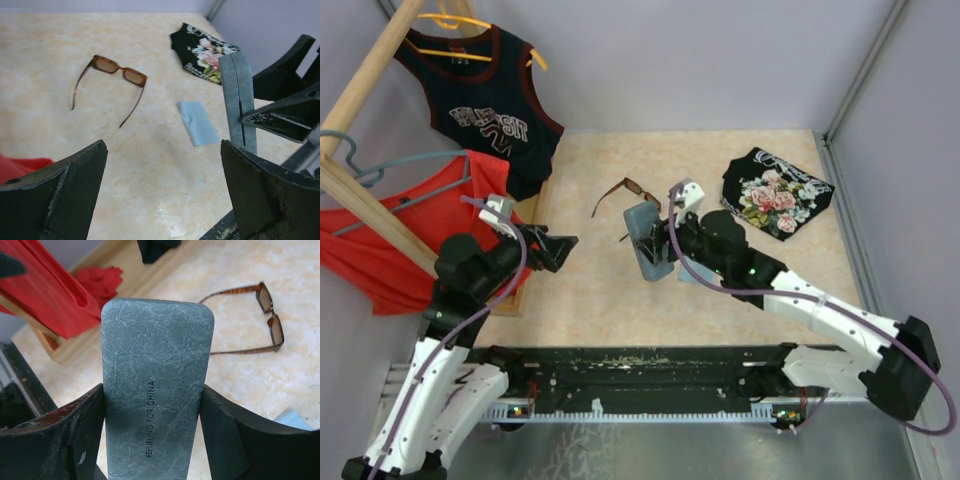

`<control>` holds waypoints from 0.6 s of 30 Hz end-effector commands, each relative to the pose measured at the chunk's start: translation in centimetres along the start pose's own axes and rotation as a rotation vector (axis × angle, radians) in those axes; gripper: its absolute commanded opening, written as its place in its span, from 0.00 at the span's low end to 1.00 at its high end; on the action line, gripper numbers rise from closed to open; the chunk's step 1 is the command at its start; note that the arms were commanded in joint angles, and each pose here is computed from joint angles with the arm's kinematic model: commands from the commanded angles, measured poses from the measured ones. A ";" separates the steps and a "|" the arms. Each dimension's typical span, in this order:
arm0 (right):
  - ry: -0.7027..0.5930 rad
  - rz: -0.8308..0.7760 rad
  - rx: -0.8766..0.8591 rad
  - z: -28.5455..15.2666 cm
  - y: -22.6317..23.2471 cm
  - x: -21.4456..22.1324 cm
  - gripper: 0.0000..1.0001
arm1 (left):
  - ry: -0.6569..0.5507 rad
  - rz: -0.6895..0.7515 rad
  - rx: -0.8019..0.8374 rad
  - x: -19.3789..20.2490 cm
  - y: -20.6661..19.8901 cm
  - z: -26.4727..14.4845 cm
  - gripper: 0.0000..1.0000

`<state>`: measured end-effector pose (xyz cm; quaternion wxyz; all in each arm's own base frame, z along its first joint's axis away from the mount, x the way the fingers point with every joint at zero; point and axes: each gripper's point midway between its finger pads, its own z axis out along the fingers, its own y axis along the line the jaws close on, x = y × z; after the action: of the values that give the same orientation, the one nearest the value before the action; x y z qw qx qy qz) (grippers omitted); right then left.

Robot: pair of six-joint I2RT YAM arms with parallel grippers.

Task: Organize the sunglasses
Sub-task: Pick up the sunglasses case from the center of the board, then open the sunglasses case.

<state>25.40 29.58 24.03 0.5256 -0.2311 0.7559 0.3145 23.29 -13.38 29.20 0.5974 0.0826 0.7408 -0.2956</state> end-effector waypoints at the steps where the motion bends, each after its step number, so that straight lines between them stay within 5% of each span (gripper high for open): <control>1: -0.263 0.022 -0.097 -3.1 2.6 -7.7 0.00 | -0.076 0.010 0.235 -2.7 -4.5 -0.1 1.00; 10: -0.484 -0.028 -0.429 -8.6 8.7 -13.3 0.00 | -0.116 0.076 0.577 -5.5 -10.2 -0.7 1.00; 18: -0.567 -0.096 -0.652 -10.6 13.0 -17.3 0.00 | -0.161 0.139 0.710 -8.4 -12.7 -1.3 1.00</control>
<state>18.59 31.35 38.11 0.5905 -0.2930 0.5540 0.5085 20.44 -20.47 37.67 0.5871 0.2566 0.6000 -0.4790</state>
